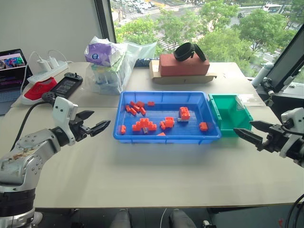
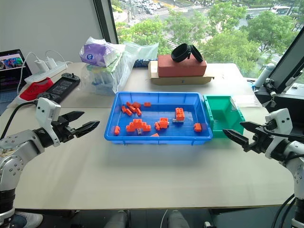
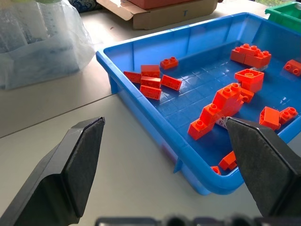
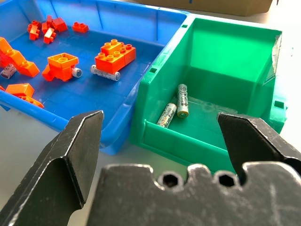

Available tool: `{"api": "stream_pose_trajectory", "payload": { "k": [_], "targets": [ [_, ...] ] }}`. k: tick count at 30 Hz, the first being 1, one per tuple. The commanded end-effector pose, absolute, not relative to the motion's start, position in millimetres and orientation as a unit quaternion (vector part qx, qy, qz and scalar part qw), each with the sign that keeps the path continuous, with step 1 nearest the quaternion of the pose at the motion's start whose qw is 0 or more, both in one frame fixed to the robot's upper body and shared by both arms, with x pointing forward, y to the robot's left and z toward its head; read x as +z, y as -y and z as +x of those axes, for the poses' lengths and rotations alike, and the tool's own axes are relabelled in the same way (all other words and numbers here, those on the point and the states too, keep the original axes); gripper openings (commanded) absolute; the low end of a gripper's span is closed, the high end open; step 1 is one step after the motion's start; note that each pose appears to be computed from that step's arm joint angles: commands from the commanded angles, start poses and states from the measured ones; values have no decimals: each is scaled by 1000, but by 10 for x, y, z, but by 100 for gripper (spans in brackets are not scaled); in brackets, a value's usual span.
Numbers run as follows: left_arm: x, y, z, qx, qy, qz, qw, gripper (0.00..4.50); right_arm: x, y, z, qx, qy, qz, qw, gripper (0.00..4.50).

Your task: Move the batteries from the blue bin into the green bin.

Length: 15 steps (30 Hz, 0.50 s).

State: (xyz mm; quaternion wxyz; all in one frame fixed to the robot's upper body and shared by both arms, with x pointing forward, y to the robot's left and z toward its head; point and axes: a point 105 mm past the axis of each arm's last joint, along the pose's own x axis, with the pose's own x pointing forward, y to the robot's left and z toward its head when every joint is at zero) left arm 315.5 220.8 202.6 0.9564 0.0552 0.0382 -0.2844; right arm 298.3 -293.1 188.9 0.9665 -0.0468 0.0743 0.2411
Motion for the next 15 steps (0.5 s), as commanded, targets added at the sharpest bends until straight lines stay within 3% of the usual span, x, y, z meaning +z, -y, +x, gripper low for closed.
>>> {"api": "stream_pose_trajectory", "payload": {
  "k": [1, 6, 11, 15],
  "targets": [
    [2248, -2190, 3086, -302, -16, 49, 952, 446, 2071, 2858, 3004, 257, -50, -62, 963, 450],
    [2561, -1917, 2824, -413, -2, 0, 911, 446, 2187, 2551, 3143, 321, -102, -112, 935, 450],
    [2392, -1884, 2736, -414, -66, 99, 902, 446, 2435, 2014, 3379, 382, -100, -189, 899, 450],
    [2345, -1890, 2753, -395, -70, 129, 907, 446, 2394, 1724, 3678, 383, -114, -228, 888, 450]
  ]
}}
